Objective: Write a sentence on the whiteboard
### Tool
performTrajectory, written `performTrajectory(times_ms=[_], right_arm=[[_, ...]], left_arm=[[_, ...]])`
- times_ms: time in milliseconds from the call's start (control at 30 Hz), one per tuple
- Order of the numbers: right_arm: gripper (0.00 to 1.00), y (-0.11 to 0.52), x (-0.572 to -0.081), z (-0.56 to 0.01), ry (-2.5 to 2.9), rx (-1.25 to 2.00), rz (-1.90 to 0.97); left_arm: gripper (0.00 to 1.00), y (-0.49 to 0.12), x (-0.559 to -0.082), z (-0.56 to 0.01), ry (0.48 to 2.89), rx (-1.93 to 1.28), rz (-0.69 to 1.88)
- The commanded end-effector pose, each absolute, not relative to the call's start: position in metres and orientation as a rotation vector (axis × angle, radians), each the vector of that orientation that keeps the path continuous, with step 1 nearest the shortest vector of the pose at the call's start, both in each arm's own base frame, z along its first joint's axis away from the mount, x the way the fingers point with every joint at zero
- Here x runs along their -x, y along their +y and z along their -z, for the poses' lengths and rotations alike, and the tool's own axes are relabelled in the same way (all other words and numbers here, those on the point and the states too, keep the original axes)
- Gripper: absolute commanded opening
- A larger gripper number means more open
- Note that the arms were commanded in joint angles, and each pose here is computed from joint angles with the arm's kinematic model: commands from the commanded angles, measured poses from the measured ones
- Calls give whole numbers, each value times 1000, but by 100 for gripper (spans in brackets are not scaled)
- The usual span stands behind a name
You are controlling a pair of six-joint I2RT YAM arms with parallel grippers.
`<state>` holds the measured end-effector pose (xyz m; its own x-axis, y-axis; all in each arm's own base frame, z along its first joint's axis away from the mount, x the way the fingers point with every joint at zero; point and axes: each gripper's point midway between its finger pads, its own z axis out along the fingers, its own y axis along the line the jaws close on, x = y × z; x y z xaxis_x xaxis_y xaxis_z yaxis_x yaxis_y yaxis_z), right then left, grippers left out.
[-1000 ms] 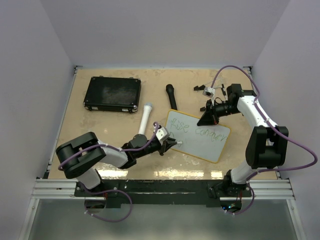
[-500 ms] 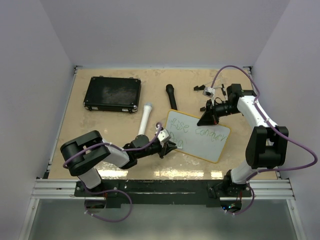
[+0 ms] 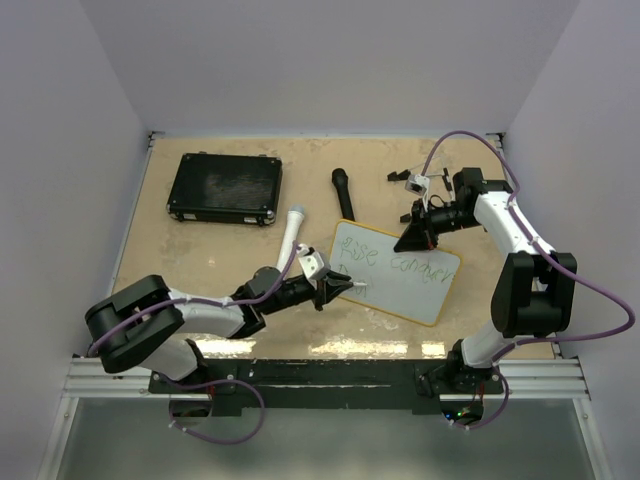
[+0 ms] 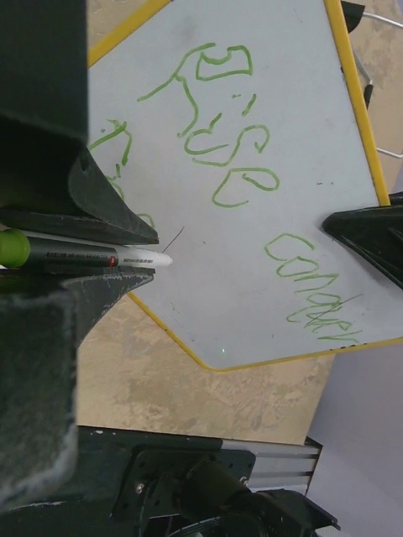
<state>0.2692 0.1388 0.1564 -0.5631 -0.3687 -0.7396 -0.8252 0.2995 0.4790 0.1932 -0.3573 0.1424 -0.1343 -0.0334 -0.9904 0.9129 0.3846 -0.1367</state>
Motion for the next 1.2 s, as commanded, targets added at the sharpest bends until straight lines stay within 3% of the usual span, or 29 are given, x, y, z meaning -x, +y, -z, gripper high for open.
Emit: performTrajectory(times_ms=[0, 433, 1167], right_arm=[[0, 140, -275, -160, 1981, 1134, -1138], [0, 139, -276, -159, 1983, 1129, -1128], [0, 139, -277, -160, 1982, 1125, -1118]], left_arm=[[0, -350, -185, -149, 1445, -811, 1037], [0, -345, -161, -144, 1431, -818, 958], [0, -354, -187, -142, 1425, -736, 830]])
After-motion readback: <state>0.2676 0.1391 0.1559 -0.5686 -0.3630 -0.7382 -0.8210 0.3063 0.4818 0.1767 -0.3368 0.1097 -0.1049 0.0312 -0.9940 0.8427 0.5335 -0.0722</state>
